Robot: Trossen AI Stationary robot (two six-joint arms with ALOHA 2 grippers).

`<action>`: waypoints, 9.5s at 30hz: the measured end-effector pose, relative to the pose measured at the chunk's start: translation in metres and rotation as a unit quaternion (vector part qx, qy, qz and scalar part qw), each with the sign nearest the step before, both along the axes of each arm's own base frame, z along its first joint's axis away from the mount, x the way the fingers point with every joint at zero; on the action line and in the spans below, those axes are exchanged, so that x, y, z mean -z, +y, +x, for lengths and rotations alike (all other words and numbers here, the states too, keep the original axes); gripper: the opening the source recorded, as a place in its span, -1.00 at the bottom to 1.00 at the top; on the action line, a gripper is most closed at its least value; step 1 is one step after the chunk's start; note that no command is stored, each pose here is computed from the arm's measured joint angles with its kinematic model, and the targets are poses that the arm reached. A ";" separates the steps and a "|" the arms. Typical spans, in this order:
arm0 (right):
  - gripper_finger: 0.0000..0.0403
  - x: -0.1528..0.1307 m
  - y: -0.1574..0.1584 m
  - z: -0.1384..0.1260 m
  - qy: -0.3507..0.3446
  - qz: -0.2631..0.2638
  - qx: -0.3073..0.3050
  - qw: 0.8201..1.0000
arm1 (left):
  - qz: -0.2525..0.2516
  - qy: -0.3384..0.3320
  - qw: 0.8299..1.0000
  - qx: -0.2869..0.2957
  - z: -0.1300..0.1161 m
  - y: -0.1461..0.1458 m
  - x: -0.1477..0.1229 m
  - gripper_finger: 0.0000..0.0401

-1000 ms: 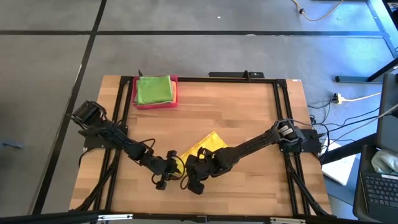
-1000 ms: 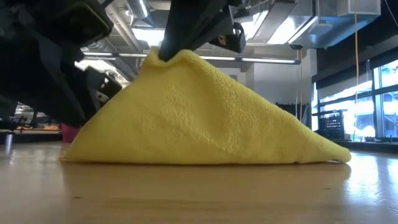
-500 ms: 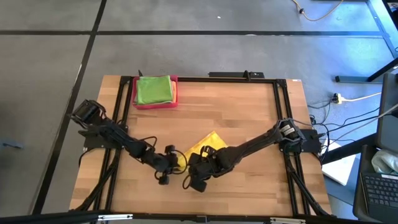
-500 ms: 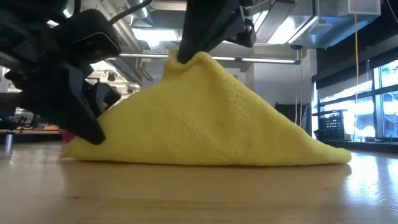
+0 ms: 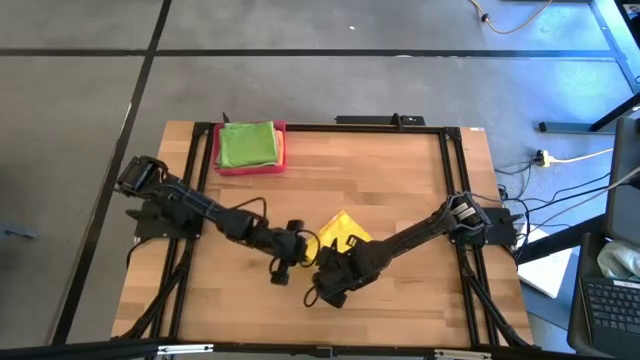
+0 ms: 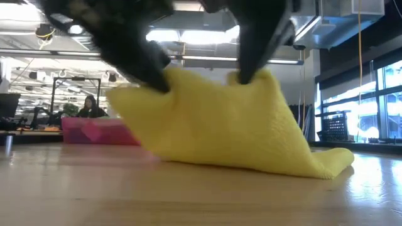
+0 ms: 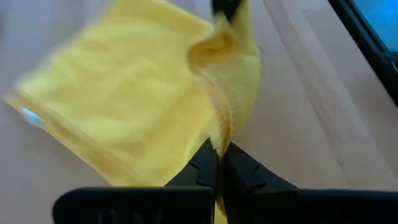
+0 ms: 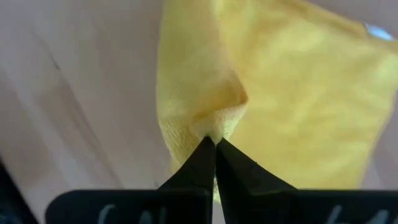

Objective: Fold microfiber towels
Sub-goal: Fold the yellow microfiber towel, then stack the folded yellow microfiber towel on top of the folded green microfiber towel in the pink bin

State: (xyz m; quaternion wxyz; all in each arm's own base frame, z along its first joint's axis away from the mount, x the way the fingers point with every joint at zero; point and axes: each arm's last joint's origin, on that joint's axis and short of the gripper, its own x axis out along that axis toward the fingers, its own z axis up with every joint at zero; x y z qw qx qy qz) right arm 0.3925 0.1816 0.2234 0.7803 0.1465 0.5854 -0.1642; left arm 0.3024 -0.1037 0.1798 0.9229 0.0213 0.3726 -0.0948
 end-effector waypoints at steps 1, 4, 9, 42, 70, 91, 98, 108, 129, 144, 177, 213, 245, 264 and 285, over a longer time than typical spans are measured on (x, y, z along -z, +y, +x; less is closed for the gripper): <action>-0.94 0.001 0.001 -0.003 0.010 -0.003 0.004 1.000 | 0.006 -0.005 1.000 -0.002 0.005 0.005 -0.006 -0.99; -0.94 0.001 0.007 -0.013 0.037 -0.016 0.007 0.999 | 0.016 -0.017 1.000 -0.004 0.017 0.019 -0.019 -0.99; -0.93 -0.001 0.014 -0.028 0.059 -0.063 0.017 0.996 | 0.010 -0.026 1.000 0.013 0.032 0.038 -0.028 -0.99; -0.93 -0.047 -0.046 -0.095 0.074 -0.164 0.052 0.982 | 0.044 0.023 0.998 -0.039 0.116 0.088 -0.016 -0.98; -0.93 0.032 -0.103 -0.144 0.067 -0.088 0.054 0.992 | 0.071 0.050 0.995 -0.047 0.124 0.116 0.015 -0.87; -0.87 0.052 -0.118 -0.154 0.099 -0.109 0.059 0.987 | 0.088 0.096 0.985 -0.110 0.117 0.128 0.020 -1.00; -0.62 0.029 -0.120 -0.154 0.078 -0.120 0.100 0.985 | 0.062 0.155 0.976 -0.141 0.098 0.126 0.006 -0.99; 0.00 0.010 -0.135 -0.167 0.064 -0.125 0.161 0.977 | 0.027 0.115 0.977 -0.176 0.077 0.115 -0.049 -1.00; 0.13 0.033 -0.116 -0.201 -0.059 0.207 0.392 0.894 | 0.018 0.070 0.983 -0.168 -0.012 0.048 -0.146 -0.98; 0.13 0.086 -0.107 -0.247 -0.095 0.259 0.486 0.829 | -0.011 0.070 0.983 -0.168 -0.032 0.024 -0.155 -1.00; -0.30 0.136 -0.128 -0.266 -0.239 0.287 0.468 0.801 | -0.047 0.020 0.947 -0.318 -0.016 0.048 -0.154 -1.00; -0.97 0.105 -0.138 -0.232 -0.348 0.324 0.521 0.709 | 0.177 0.084 0.977 0.088 0.111 0.056 0.014 -0.24; -0.95 0.069 -0.143 -0.206 -0.419 0.368 0.567 0.607 | 0.234 -0.052 0.970 -0.045 0.138 0.067 0.006 -0.23; -0.95 0.055 -0.146 -0.197 -0.442 0.370 0.555 0.600 | 0.221 -0.028 0.964 -0.148 0.137 0.068 0.020 -0.23; -0.95 0.049 -0.157 -0.192 -0.474 0.363 0.537 0.596 | 0.070 -0.037 0.984 -0.157 0.141 0.070 0.023 -0.49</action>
